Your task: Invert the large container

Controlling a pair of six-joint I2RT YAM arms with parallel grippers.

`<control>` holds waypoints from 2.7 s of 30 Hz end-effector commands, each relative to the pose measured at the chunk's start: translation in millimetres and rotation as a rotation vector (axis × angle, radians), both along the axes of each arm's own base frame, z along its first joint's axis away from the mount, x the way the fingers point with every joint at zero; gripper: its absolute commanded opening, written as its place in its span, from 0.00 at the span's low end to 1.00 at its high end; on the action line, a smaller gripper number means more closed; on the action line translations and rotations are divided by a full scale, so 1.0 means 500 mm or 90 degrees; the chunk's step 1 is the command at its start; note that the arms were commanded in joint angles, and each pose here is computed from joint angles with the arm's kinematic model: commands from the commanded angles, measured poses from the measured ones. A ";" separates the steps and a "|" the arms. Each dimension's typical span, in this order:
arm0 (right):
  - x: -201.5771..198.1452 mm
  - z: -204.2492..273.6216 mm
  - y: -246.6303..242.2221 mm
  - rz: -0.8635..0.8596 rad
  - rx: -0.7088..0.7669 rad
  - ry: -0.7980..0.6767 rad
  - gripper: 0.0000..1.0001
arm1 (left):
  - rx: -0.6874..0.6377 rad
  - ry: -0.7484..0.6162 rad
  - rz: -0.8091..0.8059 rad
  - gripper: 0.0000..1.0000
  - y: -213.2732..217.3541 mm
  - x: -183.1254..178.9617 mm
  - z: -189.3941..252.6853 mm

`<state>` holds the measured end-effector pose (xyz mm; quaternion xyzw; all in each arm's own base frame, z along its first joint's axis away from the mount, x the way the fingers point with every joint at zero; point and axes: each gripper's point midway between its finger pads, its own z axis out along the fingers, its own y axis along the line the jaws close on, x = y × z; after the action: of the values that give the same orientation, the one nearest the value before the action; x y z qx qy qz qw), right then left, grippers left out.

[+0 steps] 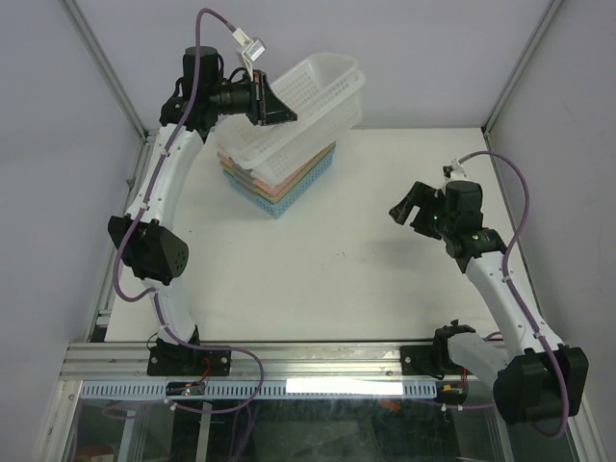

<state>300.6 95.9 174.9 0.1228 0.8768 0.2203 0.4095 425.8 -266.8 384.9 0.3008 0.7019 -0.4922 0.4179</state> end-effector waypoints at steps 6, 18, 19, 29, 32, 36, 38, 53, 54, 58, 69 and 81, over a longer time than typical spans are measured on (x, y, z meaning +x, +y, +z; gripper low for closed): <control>0.007 0.102 -0.012 -0.007 -0.006 -0.096 0.82 | -0.076 -0.214 0.026 0.00 0.019 -0.078 0.253; -0.027 0.202 0.046 0.112 0.046 -0.174 0.80 | -0.102 -0.298 0.093 0.00 0.047 -0.101 0.322; -0.028 0.214 0.056 0.128 0.058 -0.180 0.80 | -0.101 -0.295 0.092 0.00 0.046 -0.099 0.318; -0.011 0.342 0.177 0.265 0.253 -0.268 0.52 | -0.112 -0.276 0.088 0.00 0.042 -0.095 0.312; 0.008 0.366 0.232 0.285 0.258 -0.277 0.36 | -0.111 -0.273 0.090 0.00 0.044 -0.096 0.308; 0.022 0.406 0.318 0.318 0.307 -0.304 0.23 | -0.105 -0.266 0.099 0.00 0.047 -0.098 0.292; 0.034 0.416 0.356 0.326 0.322 -0.308 0.21 | -0.106 -0.265 0.099 0.00 0.049 -0.103 0.289; 0.096 0.496 0.474 0.346 0.391 -0.350 0.22 | -0.142 -0.361 0.101 0.00 0.072 -0.188 0.403; 0.098 0.500 0.475 0.345 0.393 -0.353 0.23 | -0.142 -0.367 0.105 0.00 0.075 -0.191 0.407; 0.108 0.513 0.471 0.322 0.401 -0.365 0.35 | -0.137 -0.368 0.107 0.00 0.078 -0.200 0.400; 0.155 0.506 0.435 0.181 0.450 -0.361 0.37 | -0.100 -0.291 0.103 0.00 0.072 -0.178 0.289; 0.139 0.528 0.438 0.189 0.451 -0.380 0.45 | -0.081 -0.324 0.135 0.00 0.084 -0.167 0.306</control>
<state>382.1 322.1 386.8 0.0665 0.6587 0.5588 0.4994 356.9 -228.0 514.5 0.2978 0.5948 -0.4111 0.6234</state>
